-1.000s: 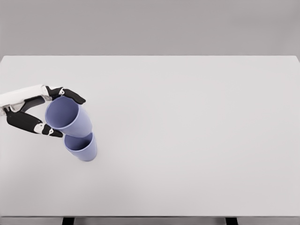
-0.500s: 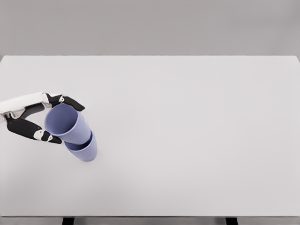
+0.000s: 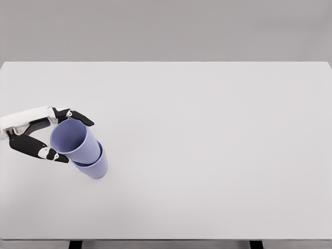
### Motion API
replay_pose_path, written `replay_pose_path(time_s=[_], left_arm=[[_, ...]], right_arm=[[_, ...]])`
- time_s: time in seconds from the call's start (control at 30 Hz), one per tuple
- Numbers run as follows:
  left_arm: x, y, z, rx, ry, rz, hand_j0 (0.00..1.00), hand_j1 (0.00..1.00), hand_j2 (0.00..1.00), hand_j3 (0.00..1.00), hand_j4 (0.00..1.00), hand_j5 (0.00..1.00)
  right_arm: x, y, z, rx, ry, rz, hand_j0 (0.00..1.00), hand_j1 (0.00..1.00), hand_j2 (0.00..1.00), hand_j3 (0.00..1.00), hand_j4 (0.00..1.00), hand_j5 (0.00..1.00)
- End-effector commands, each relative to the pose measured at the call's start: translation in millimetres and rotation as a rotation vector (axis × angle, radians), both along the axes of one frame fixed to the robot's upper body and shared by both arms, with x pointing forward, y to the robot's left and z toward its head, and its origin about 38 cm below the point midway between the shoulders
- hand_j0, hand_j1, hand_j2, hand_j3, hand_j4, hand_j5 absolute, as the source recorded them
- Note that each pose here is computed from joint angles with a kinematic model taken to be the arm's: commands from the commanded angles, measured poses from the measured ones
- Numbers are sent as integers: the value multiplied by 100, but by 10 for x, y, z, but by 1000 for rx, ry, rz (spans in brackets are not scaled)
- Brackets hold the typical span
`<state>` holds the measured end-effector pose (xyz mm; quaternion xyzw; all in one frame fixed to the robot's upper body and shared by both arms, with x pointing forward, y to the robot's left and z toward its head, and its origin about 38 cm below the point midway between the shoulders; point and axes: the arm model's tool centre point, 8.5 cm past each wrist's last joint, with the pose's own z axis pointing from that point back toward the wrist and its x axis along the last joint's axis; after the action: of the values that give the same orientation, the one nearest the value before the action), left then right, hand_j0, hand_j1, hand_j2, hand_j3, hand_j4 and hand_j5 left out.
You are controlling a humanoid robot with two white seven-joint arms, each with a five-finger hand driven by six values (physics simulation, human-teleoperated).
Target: Place the right cup on the left cup with left arm
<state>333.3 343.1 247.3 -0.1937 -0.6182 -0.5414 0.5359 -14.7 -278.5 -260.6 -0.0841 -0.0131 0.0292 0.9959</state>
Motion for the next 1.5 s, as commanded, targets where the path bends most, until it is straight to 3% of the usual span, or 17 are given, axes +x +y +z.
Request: replay_pose_path(time_s=[0.0, 0.17, 0.27, 0.57, 0.7, 0.87, 0.93, 1.03, 1.17, 1.33, 1.47], left_arm=[[2, 5, 9, -4, 3, 3, 79, 79, 79, 79, 79, 79], [0, 4, 11, -3, -2, 0, 84, 84, 84, 84, 84, 84], [-2, 2, 12, -1, -7, -3, 93, 93, 93, 93, 93, 93], [-1, -2, 24, -2, -12, -5, 94, 94, 94, 94, 94, 94], [17, 2, 77, -2, -28, -4, 100, 100, 100, 100, 100, 100], [58, 85, 380, -3, -133, 1, 100, 100, 100, 100, 100, 100], [63, 108, 588, -26, -231, -16, 100, 100, 100, 100, 100, 100], [78, 157, 844, -40, -327, -10, 100, 100, 100, 100, 100, 100], [129, 211, 947, -59, -365, 15, 100, 100, 100, 100, 100, 100], [271, 3, 789, -213, -370, 13, 100, 100, 100, 100, 100, 100], [338, -162, 653, -266, -356, 9, 100, 100, 100, 100, 100, 100]], right_arm=[[0, -1, 0, 0, 0, 0, 100, 100, 100, 100, 100, 100], [0, -1, 0, 0, 0, 0, 100, 100, 100, 100, 100, 100], [0, -1, 0, 0, 0, 0, 100, 100, 100, 100, 100, 100], [0, -1, 0, 0, 0, 0, 100, 100, 100, 100, 100, 100], [0, -1, 0, 0, 0, 0, 100, 100, 100, 100, 100, 100], [0, -1, 0, 0, 0, 0, 100, 100, 100, 100, 100, 100], [0, -1, 0, 0, 0, 0, 100, 100, 100, 100, 100, 100], [0, -1, 0, 0, 0, 0, 100, 100, 100, 100, 100, 100], [0, -1, 0, 0, 0, 0, 100, 100, 100, 100, 100, 100], [0, -1, 0, 0, 0, 0, 100, 100, 100, 100, 100, 100], [0, -1, 0, 0, 0, 0, 100, 100, 100, 100, 100, 100]])
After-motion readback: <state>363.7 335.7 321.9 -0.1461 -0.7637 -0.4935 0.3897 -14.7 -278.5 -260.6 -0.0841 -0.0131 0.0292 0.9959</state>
